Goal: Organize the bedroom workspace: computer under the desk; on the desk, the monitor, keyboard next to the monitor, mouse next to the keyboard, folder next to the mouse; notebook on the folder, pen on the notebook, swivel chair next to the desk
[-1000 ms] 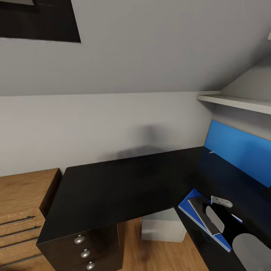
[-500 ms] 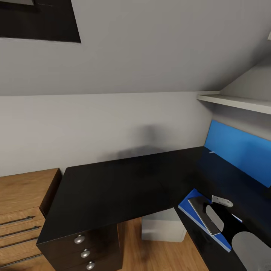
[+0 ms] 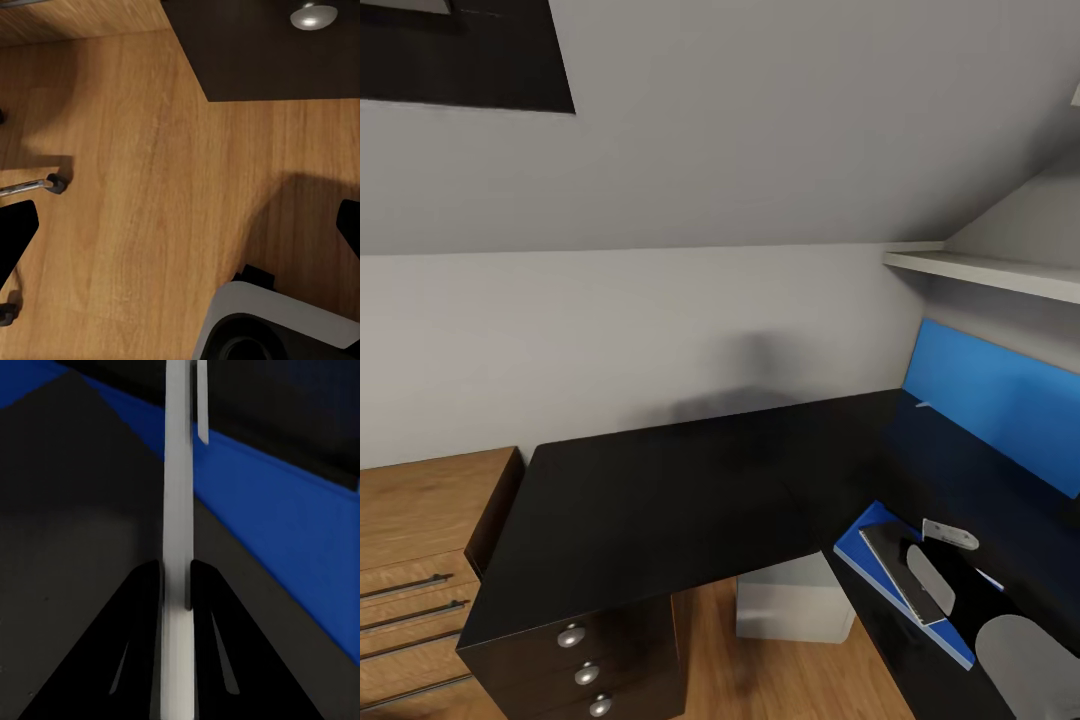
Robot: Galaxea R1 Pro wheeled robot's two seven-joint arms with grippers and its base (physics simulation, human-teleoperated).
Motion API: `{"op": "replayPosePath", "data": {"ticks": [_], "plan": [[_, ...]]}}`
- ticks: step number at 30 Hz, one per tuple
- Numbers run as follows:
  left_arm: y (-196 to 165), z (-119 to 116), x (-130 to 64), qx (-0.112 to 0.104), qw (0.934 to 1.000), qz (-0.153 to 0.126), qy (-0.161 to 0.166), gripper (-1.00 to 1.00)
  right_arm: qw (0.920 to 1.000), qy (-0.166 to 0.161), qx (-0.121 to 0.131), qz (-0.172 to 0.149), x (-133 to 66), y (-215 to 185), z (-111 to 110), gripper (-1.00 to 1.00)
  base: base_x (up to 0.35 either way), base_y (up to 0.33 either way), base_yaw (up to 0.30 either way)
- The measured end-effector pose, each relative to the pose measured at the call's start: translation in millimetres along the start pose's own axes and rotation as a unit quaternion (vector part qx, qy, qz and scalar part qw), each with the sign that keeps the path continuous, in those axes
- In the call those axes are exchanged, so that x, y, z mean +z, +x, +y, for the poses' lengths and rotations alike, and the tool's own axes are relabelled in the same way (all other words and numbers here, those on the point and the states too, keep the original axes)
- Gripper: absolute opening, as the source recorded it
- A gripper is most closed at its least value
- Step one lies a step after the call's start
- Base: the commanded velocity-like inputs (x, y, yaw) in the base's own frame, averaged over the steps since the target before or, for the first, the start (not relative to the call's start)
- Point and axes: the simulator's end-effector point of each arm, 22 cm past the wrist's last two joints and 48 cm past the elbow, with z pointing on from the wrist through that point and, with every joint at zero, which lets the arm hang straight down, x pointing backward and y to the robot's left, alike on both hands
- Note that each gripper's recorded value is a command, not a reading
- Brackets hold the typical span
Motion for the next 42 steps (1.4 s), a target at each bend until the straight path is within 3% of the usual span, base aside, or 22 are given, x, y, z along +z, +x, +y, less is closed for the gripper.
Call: {"op": "replayPosePath", "data": {"ticks": [21, 27, 30, 42], "plan": [[0, 0, 0.0, 0.0, 1.0, 0.0, 0.0, 1.0, 1.0, -0.004, -0.002, -0.007, -2.0, -5, 3, 1.0, 0.0, 0.0, 0.0], [0, 0, 0.0, 0.0, 1.0, 0.0, 0.0, 1.0, 0.9993, -0.019, 0.003, -0.032, -11.6, -29, 15, 1.0, 0.0, 0.0, 0.0], [0, 0, 0.0, 0.0, 1.0, 0.0, 0.0, 1.0, 0.9975, -0.037, 0.008, -0.059, -25.7, -56, 28, 1.0, 0.0, 0.0, 0.0], [0, 0, 0.0, 0.0, 1.0, 0.0, 0.0, 1.0, 0.9965, -0.046, 0.01, -0.069, -32.9, -67, 34, 1.0, 0.0, 0.0, 0.0]]}}
